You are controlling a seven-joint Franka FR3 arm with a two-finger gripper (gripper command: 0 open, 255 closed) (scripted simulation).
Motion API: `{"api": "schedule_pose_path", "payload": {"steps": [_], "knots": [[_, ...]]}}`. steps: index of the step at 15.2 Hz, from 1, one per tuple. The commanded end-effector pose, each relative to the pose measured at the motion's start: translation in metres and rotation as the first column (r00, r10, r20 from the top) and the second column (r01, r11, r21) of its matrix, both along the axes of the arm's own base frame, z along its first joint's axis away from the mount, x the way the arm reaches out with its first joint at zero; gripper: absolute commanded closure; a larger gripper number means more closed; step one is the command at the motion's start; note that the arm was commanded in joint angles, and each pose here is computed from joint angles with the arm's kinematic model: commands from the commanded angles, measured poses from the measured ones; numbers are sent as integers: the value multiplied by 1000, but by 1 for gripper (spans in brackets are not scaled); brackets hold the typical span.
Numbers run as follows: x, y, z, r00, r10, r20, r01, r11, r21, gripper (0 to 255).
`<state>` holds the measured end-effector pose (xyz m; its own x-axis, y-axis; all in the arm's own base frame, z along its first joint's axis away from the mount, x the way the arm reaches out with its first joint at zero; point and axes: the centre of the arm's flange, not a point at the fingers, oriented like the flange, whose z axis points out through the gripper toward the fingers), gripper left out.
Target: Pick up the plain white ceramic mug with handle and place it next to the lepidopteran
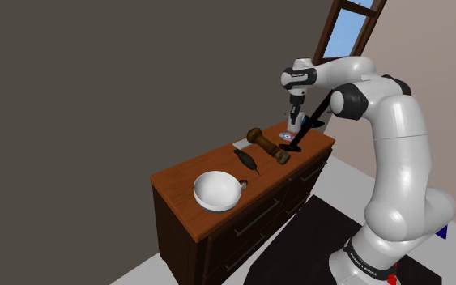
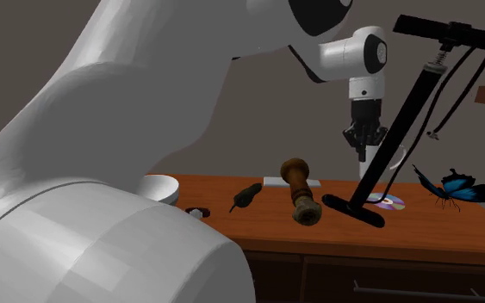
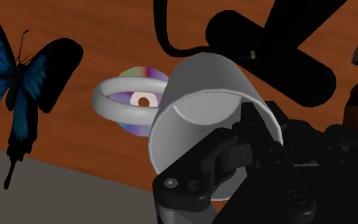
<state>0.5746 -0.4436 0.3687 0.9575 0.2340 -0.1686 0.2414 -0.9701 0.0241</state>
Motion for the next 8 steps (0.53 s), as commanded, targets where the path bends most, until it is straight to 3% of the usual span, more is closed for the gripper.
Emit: {"api": "schedule_pose_path", "payload": {"steps": [1, 8], "knots": [[-1, 0, -11, 1000, 0, 0, 0, 1000, 0, 255], [-1, 0, -48, 1000, 0, 0, 0, 1000, 0, 255]]}}
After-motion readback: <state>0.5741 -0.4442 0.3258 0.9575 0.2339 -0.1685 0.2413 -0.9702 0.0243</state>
